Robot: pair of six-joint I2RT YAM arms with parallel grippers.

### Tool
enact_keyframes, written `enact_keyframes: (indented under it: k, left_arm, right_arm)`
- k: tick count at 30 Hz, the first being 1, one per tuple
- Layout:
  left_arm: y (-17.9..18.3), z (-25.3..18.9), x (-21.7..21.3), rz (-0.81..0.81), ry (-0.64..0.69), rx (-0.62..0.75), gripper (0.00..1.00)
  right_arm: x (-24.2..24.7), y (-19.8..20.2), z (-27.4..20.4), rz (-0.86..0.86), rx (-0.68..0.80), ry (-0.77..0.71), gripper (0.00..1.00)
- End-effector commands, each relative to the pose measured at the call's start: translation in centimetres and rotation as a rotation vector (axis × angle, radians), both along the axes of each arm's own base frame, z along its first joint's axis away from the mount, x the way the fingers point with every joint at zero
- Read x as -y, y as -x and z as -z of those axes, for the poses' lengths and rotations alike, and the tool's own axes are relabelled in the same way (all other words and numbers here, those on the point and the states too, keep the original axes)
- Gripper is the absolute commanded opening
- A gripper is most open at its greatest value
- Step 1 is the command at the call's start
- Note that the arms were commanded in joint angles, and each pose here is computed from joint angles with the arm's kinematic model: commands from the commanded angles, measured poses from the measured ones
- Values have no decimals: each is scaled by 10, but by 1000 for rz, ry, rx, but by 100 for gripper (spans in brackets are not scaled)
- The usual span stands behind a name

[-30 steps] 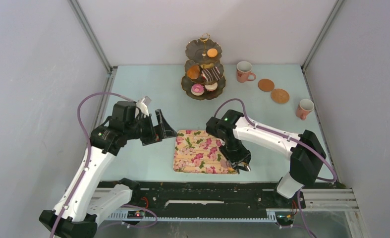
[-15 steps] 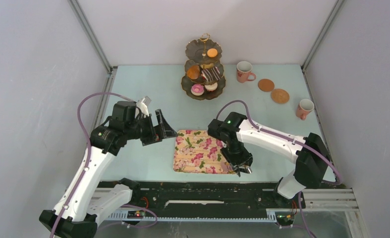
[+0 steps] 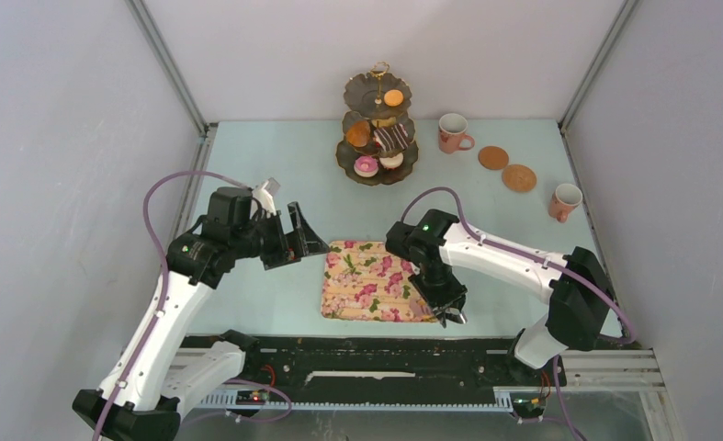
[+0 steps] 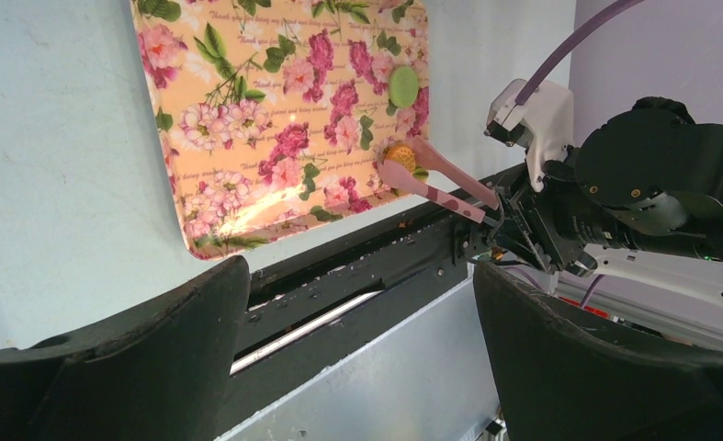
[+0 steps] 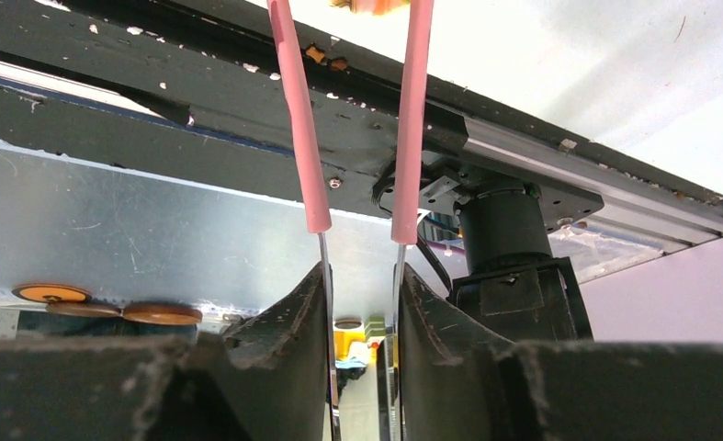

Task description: Serve the afternoon tea

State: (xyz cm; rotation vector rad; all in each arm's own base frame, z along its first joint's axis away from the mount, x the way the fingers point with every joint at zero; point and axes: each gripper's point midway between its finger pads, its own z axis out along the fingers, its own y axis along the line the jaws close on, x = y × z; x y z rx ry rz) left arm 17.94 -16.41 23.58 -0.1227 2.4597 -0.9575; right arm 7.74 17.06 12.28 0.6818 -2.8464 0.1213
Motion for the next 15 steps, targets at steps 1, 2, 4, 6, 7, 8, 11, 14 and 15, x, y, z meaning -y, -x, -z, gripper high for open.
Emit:
enact_keyframes:
  k: [1,2,4,6,7,8,11,14,15]
  left_arm:
    - [-2,-14,4,8,36,43,98]
    - [-3,-15,4,7,36,45,98]
    - [-3,-15,4,6,37,45,98]
    - [-4,-15,4,7,39,44,98]
    - [-4,-15,5,9,39,43,98]
    - [-5,-15,5,9,38,41,98]
    - [-6,-14,5,11,35,38,98]
    - [-7,-12,5,11,29,34,98]
    - [-7,-12,5,10,28,35,98]
  right_arm:
    - [0,-2,-7,2,39,-27,28]
    - [0,-3,-9,2,46,-27,27]
    - [0,-6,-15,3,70,-37,25]
    - [-1,-10,-22,5,100,-52,24]
    - [-1,-12,-26,7,115,-62,23]
    - [-3,-13,-30,13,129,-80,23]
    - [-8,-15,-34,34,148,-142,21]
    - [-14,-22,-38,52,189,-211,17]
    - [-19,-26,-41,53,211,-251,16]
